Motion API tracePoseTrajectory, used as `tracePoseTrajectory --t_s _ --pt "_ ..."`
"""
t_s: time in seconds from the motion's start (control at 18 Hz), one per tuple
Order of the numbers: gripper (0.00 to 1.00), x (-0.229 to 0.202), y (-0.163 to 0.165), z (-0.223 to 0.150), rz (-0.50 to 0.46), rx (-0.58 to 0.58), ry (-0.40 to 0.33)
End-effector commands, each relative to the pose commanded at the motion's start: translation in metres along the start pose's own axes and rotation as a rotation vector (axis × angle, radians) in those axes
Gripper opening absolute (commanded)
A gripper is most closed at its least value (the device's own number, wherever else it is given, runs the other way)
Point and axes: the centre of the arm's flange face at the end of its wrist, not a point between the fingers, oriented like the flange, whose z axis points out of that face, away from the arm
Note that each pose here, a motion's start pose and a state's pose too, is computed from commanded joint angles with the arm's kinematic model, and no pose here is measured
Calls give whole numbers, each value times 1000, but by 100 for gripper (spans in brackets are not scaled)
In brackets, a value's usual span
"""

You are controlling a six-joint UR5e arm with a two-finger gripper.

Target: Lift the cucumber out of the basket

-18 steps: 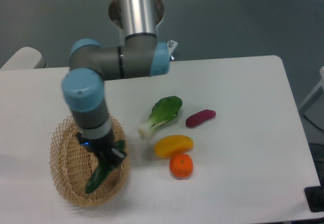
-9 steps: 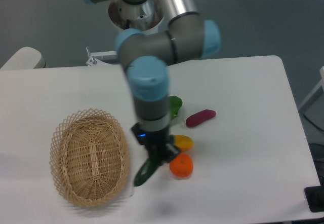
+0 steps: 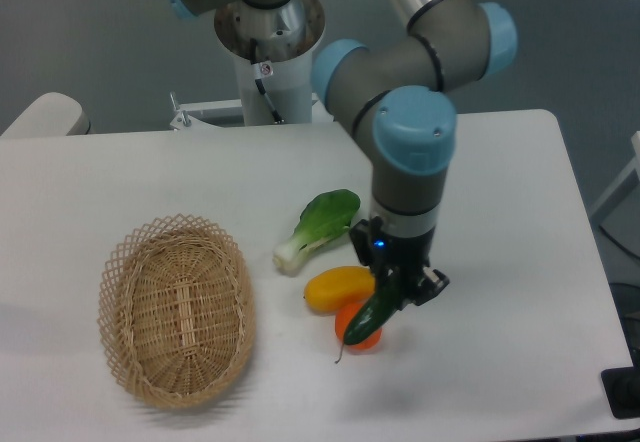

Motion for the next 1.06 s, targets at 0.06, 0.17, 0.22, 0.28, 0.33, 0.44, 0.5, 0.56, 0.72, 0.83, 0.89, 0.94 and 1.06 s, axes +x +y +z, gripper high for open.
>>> tracePoseTrajectory --t_s 0.06,0.17,0.22,0.28,0.33,0.44,0.5,0.56,0.72,0.83,0.89,0.94,1.06 --pt "28 1 -1 -1 3 1 -1" --pt "28 1 -3 0 6 -1 0" --pt "29 2 -3 1 7 -1 2" --pt "29 3 -4 1 9 -1 2" --pt "29 3 -5 1 10 -2 2" --pt "28 4 -7 1 13 0 3" --pt "28 4 -7 0 14 1 1" --pt "28 4 -7 0 14 1 1" --pt "28 6 -10 1 18 1 5" --pt "28 6 -10 2 16 0 6" --pt "28 7 -10 2 16 0 8" --pt "28 6 -10 2 16 0 6" --pt "28 7 -10 1 16 1 5"
